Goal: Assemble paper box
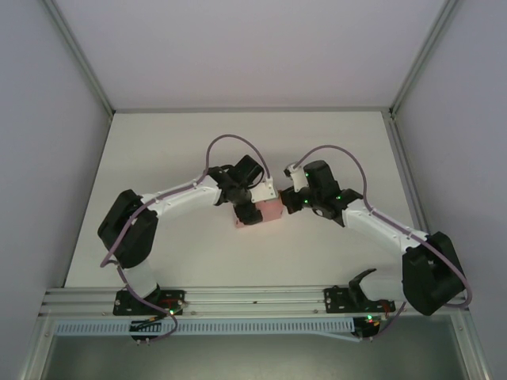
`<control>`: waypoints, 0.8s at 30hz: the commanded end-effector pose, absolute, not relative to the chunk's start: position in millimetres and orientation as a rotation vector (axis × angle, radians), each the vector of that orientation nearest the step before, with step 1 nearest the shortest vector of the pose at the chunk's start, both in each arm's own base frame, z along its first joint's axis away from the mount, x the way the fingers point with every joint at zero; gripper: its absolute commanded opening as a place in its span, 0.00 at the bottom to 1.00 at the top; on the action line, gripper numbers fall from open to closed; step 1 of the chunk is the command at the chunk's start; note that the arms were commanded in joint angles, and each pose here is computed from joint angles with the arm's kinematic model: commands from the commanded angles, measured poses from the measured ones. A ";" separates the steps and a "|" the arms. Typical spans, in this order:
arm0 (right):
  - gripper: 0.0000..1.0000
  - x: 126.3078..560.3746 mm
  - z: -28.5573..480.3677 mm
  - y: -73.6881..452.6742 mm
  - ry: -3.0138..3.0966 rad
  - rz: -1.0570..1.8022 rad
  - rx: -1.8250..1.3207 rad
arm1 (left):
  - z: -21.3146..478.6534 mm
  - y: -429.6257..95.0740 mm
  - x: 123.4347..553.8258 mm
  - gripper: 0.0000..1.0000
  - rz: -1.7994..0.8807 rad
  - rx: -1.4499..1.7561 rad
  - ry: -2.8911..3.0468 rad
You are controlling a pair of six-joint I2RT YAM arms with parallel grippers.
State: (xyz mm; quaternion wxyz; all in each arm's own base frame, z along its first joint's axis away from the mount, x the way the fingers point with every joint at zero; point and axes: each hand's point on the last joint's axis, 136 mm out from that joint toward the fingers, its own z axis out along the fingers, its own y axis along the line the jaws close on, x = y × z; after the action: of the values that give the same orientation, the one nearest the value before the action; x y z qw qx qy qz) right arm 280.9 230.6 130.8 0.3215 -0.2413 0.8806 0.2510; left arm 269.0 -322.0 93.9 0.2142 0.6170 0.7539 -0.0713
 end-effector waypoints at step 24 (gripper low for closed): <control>0.00 251.7 94.5 221.3 2.487 0.453 -0.687 | 152.4 -247.7 268.6 0.61 -0.297 0.974 2.327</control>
State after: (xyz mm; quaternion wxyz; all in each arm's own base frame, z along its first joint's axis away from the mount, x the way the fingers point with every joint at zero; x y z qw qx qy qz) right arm 275.8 239.1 130.0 0.3363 -0.2556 0.8834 0.2031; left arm 276.3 -243.9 158.3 0.3178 0.3687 0.8685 -0.0938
